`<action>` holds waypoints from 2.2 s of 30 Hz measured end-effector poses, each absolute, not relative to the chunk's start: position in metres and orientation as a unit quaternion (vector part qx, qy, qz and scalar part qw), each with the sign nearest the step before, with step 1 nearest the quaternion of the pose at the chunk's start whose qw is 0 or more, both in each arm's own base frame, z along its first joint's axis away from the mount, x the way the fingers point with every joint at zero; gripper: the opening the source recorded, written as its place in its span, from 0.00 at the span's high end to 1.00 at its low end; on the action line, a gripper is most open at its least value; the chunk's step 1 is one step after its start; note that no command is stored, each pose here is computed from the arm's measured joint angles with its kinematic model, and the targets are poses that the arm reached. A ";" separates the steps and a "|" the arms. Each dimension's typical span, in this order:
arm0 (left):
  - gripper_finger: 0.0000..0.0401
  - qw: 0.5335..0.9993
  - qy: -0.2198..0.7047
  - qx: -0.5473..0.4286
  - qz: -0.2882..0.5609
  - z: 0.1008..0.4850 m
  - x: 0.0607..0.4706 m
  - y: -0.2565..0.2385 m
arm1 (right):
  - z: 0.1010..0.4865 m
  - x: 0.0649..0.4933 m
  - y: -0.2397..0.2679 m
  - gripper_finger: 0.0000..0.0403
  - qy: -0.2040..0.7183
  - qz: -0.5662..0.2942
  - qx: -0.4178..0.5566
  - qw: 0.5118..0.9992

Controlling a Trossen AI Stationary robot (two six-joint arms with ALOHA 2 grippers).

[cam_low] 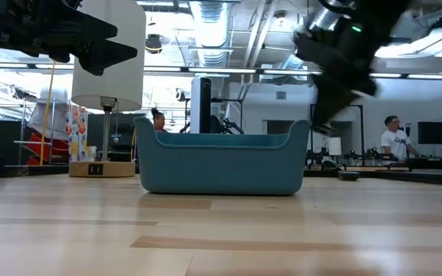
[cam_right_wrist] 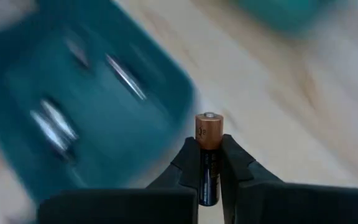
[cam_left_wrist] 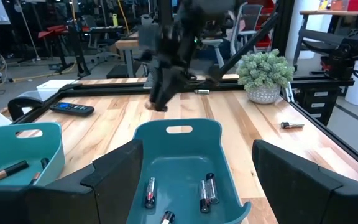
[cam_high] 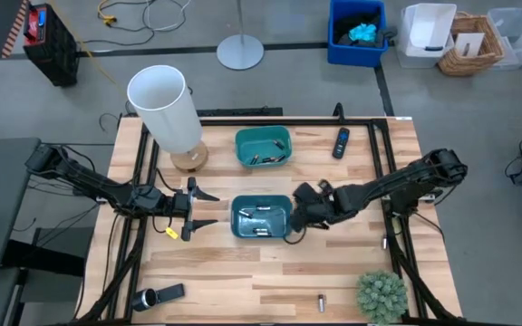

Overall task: Sort batteries
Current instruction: Put the black battery into the green bin, then put the silver battery into the blue bin

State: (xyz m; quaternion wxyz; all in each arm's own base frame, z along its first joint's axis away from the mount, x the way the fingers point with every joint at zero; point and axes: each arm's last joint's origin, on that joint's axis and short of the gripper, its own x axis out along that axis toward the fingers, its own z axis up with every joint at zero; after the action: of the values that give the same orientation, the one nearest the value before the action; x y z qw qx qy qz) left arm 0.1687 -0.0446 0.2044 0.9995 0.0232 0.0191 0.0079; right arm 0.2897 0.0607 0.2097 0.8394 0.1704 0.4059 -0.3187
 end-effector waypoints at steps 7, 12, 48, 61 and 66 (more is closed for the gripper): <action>0.27 0.999 0.019 0.027 0.008 0.204 0.169 -0.045 | 0.240 0.331 0.021 0.92 0.259 -0.265 0.114 0.922; 0.27 0.999 0.019 0.026 0.008 0.204 0.169 -0.045 | 0.246 0.334 -0.035 0.92 0.225 -0.323 0.117 0.912; 0.27 0.999 0.025 0.022 0.020 0.203 0.170 -0.041 | 0.300 0.227 0.029 0.34 0.319 -0.292 0.173 0.885; 0.27 1.000 0.011 0.010 0.020 0.206 0.170 -0.041 | 0.247 0.201 0.119 0.35 0.494 -0.320 0.321 0.742; 0.27 1.000 0.013 0.007 0.020 0.206 0.170 -0.041 | 0.231 0.188 0.127 0.35 0.567 -0.408 0.344 0.627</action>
State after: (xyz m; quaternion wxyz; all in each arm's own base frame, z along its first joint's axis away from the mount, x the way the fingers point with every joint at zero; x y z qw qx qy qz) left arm 0.1698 -0.0406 0.2058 0.9997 0.0073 0.0126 0.0202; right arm 0.1876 0.1275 0.2305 0.6274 0.3440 0.5671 -0.4079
